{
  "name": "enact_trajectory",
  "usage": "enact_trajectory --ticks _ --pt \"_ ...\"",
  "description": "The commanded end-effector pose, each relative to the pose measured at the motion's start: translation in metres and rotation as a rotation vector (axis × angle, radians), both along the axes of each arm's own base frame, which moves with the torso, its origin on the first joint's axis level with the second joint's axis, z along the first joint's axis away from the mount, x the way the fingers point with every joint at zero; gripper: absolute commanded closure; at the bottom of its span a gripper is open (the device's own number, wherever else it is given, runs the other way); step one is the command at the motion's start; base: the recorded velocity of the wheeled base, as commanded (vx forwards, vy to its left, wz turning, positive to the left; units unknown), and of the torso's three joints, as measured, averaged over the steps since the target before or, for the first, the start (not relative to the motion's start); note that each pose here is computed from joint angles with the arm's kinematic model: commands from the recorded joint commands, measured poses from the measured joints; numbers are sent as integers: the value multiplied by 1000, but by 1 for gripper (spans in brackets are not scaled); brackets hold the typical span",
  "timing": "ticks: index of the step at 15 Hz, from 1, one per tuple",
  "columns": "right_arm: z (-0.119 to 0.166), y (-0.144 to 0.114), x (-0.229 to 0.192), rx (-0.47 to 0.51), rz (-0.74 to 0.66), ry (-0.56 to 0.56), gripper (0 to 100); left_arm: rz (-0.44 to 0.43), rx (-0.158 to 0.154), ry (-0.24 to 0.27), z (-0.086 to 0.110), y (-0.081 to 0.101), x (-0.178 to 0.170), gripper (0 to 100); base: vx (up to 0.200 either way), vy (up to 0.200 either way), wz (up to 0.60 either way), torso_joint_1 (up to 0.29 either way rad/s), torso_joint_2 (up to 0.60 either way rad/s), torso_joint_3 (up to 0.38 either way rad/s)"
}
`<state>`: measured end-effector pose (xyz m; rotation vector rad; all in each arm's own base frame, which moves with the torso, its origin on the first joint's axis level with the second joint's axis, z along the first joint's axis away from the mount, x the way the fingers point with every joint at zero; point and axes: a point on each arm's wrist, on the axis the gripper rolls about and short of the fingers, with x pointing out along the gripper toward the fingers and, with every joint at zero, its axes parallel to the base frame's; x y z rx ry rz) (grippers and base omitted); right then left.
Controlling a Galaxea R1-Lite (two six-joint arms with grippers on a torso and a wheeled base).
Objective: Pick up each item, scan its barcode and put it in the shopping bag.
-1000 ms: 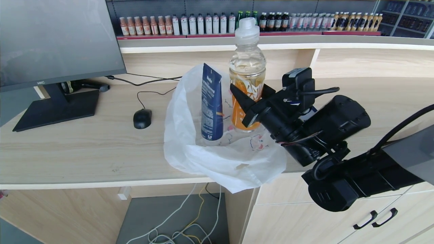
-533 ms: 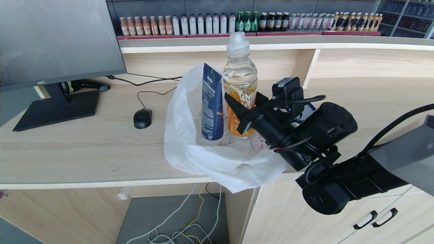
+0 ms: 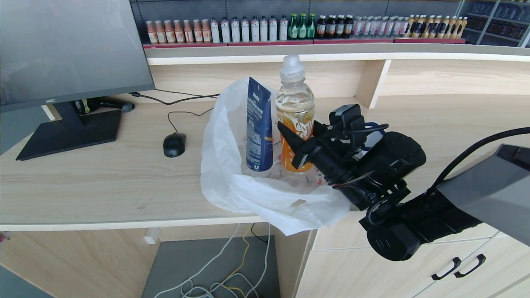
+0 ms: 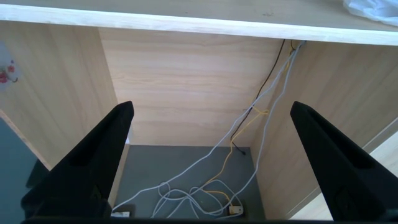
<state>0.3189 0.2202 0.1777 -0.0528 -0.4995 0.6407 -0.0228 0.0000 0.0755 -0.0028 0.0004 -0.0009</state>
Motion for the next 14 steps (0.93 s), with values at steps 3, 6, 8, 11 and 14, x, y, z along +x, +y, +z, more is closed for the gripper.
enact_trajectory --ticks 3,6,8,11,14 --pt "-8 -7 2 -19 -18 28 100 1 0 0 0 0 0 0 0 0 0 0 0 0" --pt "-12 -9 -1 -31 -18 46 100 1 0 0 0 0 0 0 0 0 0 0 0 0" --pt "-10 -9 -3 -30 -16 45 100 -1 0 0 0 0 0 0 0 0 0 0 0 0" --pt "-13 -11 -5 -39 -16 58 100 -1 0 0 0 0 0 0 0 0 0 0 0 0" --pt "-17 -11 -8 -47 -11 75 100 -1 0 0 0 0 0 0 0 0 0 0 0 0"
